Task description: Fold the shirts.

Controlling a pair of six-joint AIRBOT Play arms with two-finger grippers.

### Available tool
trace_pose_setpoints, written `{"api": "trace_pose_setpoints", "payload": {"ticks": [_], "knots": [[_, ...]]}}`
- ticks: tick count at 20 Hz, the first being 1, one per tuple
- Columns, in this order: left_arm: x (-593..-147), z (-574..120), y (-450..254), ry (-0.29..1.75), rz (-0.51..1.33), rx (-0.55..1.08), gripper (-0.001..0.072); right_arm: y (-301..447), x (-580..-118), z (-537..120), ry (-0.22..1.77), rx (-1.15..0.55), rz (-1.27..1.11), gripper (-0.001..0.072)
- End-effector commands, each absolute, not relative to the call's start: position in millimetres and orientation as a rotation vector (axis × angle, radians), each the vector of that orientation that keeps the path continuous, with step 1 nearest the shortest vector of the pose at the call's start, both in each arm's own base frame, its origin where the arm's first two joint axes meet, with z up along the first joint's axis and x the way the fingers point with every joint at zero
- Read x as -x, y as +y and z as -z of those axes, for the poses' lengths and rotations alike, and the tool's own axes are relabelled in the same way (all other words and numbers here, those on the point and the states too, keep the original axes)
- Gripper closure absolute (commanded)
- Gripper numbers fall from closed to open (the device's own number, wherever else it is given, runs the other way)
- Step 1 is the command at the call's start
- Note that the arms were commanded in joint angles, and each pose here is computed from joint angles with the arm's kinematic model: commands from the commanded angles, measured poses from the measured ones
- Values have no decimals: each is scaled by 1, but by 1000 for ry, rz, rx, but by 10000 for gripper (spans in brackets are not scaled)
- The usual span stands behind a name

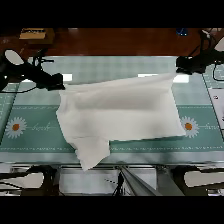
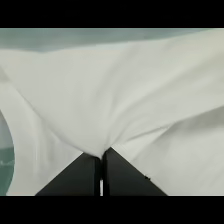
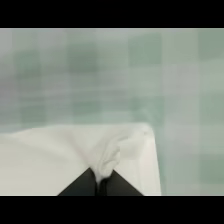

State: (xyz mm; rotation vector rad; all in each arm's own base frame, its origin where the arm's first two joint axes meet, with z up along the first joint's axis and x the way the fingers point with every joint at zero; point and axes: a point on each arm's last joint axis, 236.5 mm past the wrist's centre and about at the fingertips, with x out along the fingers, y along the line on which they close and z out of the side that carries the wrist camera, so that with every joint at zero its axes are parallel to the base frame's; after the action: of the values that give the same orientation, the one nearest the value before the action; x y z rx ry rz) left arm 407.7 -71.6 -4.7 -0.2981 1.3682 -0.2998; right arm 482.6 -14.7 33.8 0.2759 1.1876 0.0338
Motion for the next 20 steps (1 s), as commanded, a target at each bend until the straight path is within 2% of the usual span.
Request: {"api": "trace_pose_setpoints", "payload": {"ticks": [1, 6, 7, 8, 9, 10, 11, 13, 14, 15, 17, 20], "knots": [[-374, 19, -73, 1514, 273, 335, 679, -16, -443, -19, 1367, -267, -16, 690], [-350, 50, -75, 1607, 241, 374, 675, -18, -446, -8, 1381, -270, -4, 687], [-351, 48, -74, 1602, 242, 373, 601, -20, -450, -11, 1360, -271, 0, 646], [-351, 42, -72, 1594, 256, 362, 498, -23, -449, -14, 1357, -260, -10, 519], [-350, 31, -69, 1586, 285, 338, 495, -27, -442, -20, 1374, -221, -42, 371], [-349, 19, -64, 1577, 302, 325, 433, -30, -429, -25, 1412, -173, -87, 270], [-345, 6, -58, 1566, 303, 326, 303, -35, -411, -32, 1468, -134, -126, 265], [-326, -8, -42, 1570, 274, 331, 272, -54, -392, -46, 1488, -185, -75, 266], [-311, -7, -34, 1593, 252, 340, 185, -66, -384, -50, 1487, -198, -47, 266], [-291, -2, -28, 1620, 235, 357, 162, -75, -376, -52, 1479, -227, -23, 266], [-245, 18, -26, 1685, 209, 420, 162, -86, -354, -47, 1482, -292, 2, 252], [-189, 40, -49, 1761, 270, 512, 161, -79, -336, -34, 1434, -421, -42, 230]]}}
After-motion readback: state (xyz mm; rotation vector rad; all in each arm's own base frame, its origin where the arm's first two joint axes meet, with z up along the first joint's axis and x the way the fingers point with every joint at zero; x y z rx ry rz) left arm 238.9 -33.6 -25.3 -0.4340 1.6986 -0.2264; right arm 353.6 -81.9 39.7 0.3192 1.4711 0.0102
